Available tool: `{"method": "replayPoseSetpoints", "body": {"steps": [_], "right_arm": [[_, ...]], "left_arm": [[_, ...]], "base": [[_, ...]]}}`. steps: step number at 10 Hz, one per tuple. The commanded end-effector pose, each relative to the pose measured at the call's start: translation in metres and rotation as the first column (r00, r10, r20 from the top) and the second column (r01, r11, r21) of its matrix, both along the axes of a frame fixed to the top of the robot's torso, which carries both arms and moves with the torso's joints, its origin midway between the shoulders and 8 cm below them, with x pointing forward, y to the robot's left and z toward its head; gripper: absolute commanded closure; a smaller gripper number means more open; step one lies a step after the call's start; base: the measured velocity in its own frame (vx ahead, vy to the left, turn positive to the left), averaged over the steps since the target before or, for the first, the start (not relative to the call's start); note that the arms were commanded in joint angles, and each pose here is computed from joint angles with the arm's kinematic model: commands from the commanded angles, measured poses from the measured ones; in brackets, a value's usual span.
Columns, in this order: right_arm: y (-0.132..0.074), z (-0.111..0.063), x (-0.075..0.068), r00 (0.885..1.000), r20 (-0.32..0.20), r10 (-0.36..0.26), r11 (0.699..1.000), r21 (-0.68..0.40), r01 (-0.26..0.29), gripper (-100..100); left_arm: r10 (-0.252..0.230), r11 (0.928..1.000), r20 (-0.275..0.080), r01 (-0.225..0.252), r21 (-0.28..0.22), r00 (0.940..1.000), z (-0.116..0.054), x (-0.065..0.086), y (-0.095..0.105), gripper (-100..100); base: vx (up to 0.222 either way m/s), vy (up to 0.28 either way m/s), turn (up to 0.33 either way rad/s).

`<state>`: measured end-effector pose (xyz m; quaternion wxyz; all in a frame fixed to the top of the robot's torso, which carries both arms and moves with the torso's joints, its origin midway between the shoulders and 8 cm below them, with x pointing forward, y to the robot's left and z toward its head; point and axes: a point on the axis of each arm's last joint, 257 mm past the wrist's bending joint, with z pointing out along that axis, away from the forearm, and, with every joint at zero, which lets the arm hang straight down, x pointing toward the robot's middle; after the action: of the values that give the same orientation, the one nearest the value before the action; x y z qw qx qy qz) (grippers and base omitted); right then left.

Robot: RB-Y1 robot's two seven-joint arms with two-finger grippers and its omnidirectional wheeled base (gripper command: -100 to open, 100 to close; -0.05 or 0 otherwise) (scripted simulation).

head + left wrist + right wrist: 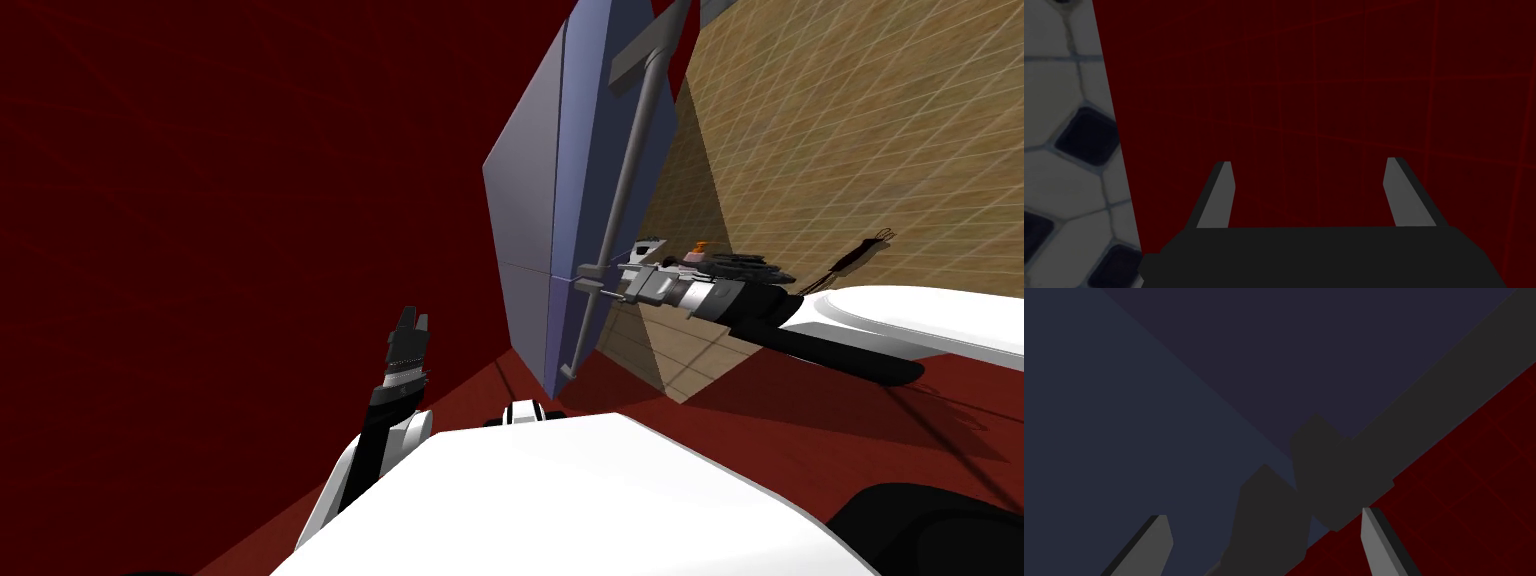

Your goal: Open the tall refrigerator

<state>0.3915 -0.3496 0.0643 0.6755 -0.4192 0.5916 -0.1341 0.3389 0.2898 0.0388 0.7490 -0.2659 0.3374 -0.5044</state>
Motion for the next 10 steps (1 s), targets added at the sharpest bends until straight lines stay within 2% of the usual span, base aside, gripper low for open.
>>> {"method": "replayPoseSetpoints", "body": {"steps": [1, 2, 3, 5, 6, 9, 10], "right_arm": [[-0.002, -0.001, 0.0, 1.0, -0.001, -0.004, 1.0, -0.002, 0.004, -100], [-0.003, -0.002, 0.0, 1.0, -0.003, -0.008, 1.0, -0.001, 0.008, 100], [0.01, -0.005, -0.004, 1.0, -0.011, 0.025, 1.0, 0.001, -0.025, 100], [0.035, -0.004, -0.013, 0.997, -0.01, 0.083, 0.997, 0.005, -0.083, 100], [0.035, -0.004, -0.013, 0.997, -0.01, 0.083, 0.997, 0.005, -0.083, 100], [0.071, -0.003, -0.028, 0.986, -0.007, 0.169, 0.986, 0.01, -0.169, 100], [0.071, -0.003, -0.028, 0.986, -0.007, 0.169, 0.986, 0.01, -0.169, 100]], "left_arm": [[0.0, 1.0, 0.0, 0.0, 0.0, 1.0, 0.0, 0.0, 0.0, 0], [0.0, 1.0, 0.0, 0.0, 0.0, 1.0, 0.0, 0.0, 0.0, 0], [0.0, 1.0, 0.0, 0.0, 0.0, 1.0, 0.0, 0.0, 0.0, 0], [0.0, 1.0, 0.0, 0.0, 0.001, 1.0, 0.0, 0.0, 0.0, 0], [0.0, 1.0, 0.0, 0.0, 0.001, 1.0, 0.0, 0.0, 0.0, 0], [0.0, 1.0, 0.0, 0.0, 0.0, 1.0, 0.0, 0.0, 0.0, 0], [0.0, 1.0, 0.0, 0.0, 0.001, 1.0, 0.0, 0.0, 0.0, 0]], "base": [[-0.013, -0.012, -0.04], [-0.016, -0.004, -0.027], [-0.057, -0.12, 0.023], [-0.093, -0.368, 0.13], [-0.077, -0.308, 0.028], [-0.143, -0.302, 0.076], [-0.103, -0.309, 0.038]]}}
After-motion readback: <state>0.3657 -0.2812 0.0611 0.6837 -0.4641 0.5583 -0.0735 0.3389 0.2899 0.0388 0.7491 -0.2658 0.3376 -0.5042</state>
